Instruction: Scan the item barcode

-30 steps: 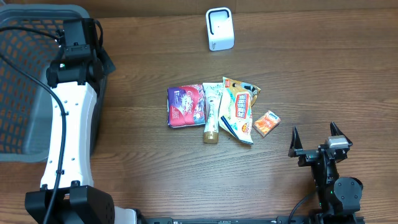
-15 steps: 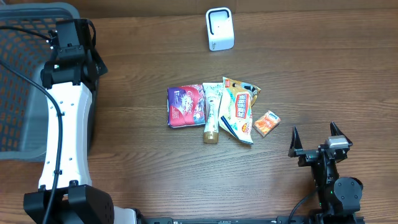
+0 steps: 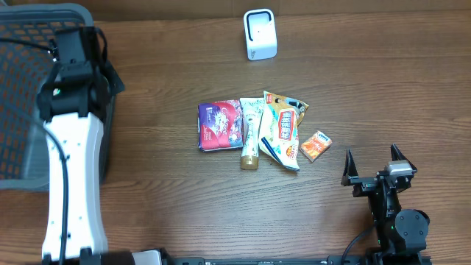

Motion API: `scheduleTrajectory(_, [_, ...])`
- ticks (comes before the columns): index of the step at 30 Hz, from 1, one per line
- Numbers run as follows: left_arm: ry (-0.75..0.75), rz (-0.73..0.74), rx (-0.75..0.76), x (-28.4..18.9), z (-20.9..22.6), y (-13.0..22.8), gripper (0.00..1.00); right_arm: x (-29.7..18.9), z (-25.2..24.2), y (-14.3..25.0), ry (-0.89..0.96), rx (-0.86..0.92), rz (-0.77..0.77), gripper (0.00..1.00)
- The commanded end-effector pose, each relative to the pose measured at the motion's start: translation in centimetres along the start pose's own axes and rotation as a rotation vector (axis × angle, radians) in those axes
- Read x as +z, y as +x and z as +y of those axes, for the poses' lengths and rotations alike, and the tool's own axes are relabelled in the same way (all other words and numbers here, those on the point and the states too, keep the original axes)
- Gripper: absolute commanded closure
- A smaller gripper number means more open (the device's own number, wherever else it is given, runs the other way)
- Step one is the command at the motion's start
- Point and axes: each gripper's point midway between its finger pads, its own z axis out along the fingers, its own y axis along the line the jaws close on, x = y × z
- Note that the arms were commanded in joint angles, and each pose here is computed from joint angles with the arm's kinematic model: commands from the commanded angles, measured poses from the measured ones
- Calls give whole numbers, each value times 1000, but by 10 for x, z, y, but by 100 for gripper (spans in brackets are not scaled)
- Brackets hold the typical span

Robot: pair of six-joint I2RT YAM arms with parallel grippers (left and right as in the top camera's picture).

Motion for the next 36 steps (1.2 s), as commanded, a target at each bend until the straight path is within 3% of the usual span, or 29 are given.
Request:
scheduleTrajectory(1, [399,88,4,-48,-52,19,66,0,-1,2,8,-4,-3,0])
scheduleTrajectory(5, [610,282,33,-76,-85,62,49,0,-1,2,8,-4,-3,0])
scheduleTrajectory(8, [620,412,94,-84,-99,97,14,0,-1,2,8,-4,-3,0])
scheduleTrajectory(10, [616,509,164,-90,-110,125,0,0,-1,2,8,-4,-3,0])
scheduleTrajectory(14, [530,548,254,-85,-113,146,0,0,-1,2,8,-4,-3,0])
scheduleTrajectory(20, [257,509,306,-49,-91,147,0,0,-1,2,8,-4,-3,0])
scheduleTrajectory(36, [235,535,312,-31,-98,151,0,0,2,-3,-14,6,-24,0])
